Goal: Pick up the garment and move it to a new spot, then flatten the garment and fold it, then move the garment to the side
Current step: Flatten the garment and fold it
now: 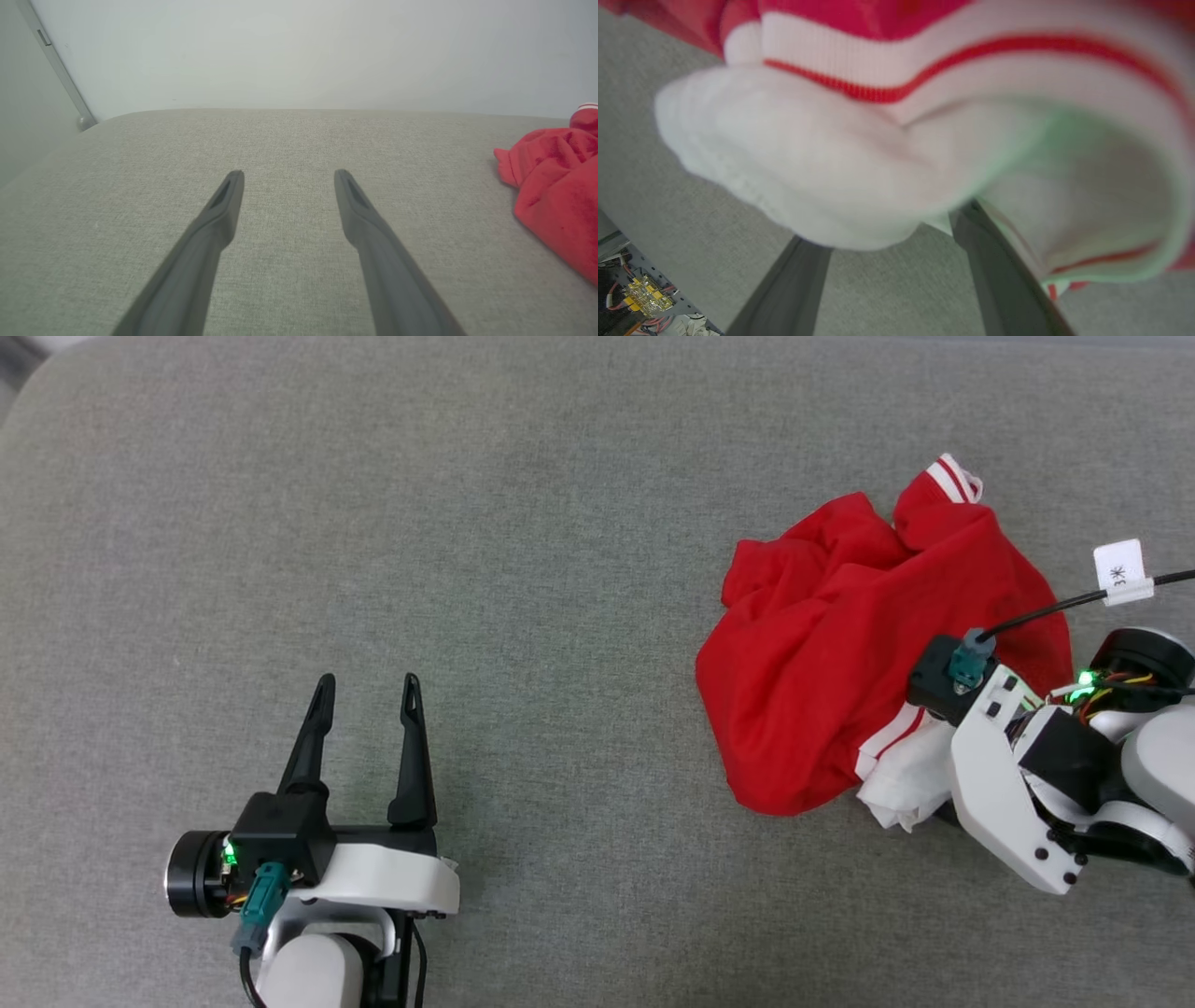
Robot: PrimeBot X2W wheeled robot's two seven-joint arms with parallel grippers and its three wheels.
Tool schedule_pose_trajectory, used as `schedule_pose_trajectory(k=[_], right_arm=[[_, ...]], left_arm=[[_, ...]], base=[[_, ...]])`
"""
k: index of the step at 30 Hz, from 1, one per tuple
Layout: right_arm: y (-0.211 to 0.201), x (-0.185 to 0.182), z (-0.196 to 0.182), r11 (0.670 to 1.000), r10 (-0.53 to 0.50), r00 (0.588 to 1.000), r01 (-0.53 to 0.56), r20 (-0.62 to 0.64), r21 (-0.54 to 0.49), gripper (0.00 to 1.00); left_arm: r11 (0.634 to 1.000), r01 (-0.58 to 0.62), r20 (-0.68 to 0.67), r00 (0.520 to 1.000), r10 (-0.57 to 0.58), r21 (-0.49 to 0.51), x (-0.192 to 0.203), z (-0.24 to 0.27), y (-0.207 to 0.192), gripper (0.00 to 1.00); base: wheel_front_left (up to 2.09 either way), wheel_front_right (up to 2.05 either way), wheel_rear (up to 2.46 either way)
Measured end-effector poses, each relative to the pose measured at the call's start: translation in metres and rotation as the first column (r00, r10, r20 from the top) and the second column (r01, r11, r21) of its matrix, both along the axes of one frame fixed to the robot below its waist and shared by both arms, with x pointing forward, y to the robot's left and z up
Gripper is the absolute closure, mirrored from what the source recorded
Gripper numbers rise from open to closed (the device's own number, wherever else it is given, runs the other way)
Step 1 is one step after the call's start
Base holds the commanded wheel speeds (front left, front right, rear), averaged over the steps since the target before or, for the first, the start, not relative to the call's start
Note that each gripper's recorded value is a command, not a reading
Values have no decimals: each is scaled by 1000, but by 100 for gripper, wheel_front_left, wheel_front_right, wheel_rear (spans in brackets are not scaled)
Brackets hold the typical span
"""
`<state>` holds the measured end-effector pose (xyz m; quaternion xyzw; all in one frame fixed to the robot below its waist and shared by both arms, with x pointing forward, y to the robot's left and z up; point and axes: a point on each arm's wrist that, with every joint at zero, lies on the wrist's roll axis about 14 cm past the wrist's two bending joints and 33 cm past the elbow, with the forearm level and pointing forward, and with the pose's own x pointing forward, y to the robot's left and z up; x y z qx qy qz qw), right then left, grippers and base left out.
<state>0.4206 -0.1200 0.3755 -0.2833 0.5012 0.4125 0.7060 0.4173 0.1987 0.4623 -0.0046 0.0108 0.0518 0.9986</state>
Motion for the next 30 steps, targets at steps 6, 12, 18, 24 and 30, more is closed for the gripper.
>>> schedule_pose_trajectory(k=[6, 12, 18, 24, 30], right_arm=[[-2, -2, -5, 1000, -7, 1000, 7, -13, -1, 100], [9, -7, 15, 995, -28, 999, 25, 27, 96, 100], [19, -8, 66, 967, -62, 989, 25, 136, 255, 100], [30, -7, 125, 912, -108, 960, -8, 260, 410, 100], [62, 2, 170, 836, -129, 922, -97, 365, 540, 100]], left_arm=[[1000, -9, 1, 1000, 9, 0, 3, 0, 3, 0], [1000, -8, 27, 1000, 8, -2, 0, 10, 2, 0], [1000, -13, 59, 998, 14, -6, -15, 24, 3, 0], [1000, -11, 88, 996, 12, -10, -26, 36, 2, 0], [1000, -12, 108, 994, 13, -11, -31, 43, 3, 0]], base=[[0, 0, 0], [0, 0, 0], [0, 0, 0], [0, 0, 0], [0, 0, 0]])
